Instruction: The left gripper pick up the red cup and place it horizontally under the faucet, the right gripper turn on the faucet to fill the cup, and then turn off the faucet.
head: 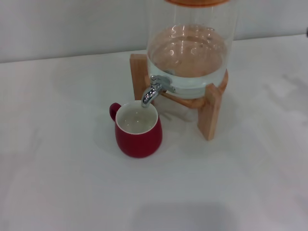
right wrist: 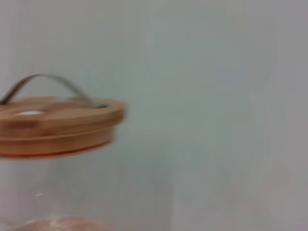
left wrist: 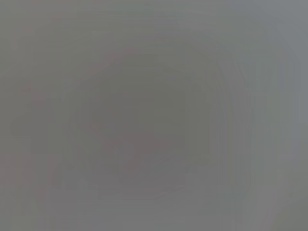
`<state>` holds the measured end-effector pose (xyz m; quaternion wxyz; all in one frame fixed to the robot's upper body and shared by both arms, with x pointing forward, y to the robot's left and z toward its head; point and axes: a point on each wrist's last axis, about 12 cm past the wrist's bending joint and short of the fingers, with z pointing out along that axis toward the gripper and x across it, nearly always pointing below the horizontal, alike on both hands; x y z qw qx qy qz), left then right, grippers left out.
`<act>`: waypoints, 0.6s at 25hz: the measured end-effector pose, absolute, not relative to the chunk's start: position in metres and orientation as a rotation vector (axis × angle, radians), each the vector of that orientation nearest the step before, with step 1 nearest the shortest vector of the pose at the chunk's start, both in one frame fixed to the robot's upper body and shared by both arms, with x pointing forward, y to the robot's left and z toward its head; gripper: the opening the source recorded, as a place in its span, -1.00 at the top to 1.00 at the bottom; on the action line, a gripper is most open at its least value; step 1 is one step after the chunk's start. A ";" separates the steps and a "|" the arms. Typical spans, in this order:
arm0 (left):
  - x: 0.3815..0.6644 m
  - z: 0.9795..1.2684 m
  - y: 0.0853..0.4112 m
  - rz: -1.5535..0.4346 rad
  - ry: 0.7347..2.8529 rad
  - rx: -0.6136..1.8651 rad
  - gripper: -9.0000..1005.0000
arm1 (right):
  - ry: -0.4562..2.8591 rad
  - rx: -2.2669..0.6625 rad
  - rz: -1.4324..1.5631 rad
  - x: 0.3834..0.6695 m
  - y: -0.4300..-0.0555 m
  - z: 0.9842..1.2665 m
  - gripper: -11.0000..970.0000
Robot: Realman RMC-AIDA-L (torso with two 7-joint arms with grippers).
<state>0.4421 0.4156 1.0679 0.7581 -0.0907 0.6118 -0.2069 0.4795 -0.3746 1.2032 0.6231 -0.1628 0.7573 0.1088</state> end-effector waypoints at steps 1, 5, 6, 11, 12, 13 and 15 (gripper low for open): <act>0.441 1.066 0.416 -0.466 1.346 -0.210 -0.55 | 1.734 -0.352 0.262 0.482 -0.382 1.201 -0.49; 0.438 1.061 0.423 -0.569 1.444 -0.268 -0.55 | 1.698 -0.275 0.324 0.489 -0.408 1.187 -0.49; 0.438 1.060 0.424 -0.600 1.472 -0.281 -0.55 | 1.686 -0.257 0.340 0.490 -0.413 1.183 -0.49; 0.439 1.060 0.424 -0.725 1.563 -0.312 -0.54 | 1.619 -0.161 0.418 0.485 -0.434 1.165 -0.49; 0.439 1.060 0.424 -0.741 1.569 -0.327 -0.54 | 1.616 -0.150 0.421 0.484 -0.436 1.164 -0.49; 0.439 1.060 0.424 -0.763 1.580 -0.346 -0.54 | 1.615 -0.141 0.423 0.483 -0.438 1.162 -0.49; 0.439 1.062 0.424 -0.795 1.611 -0.353 -0.54 | 1.618 -0.132 0.422 0.481 -0.440 1.159 -0.49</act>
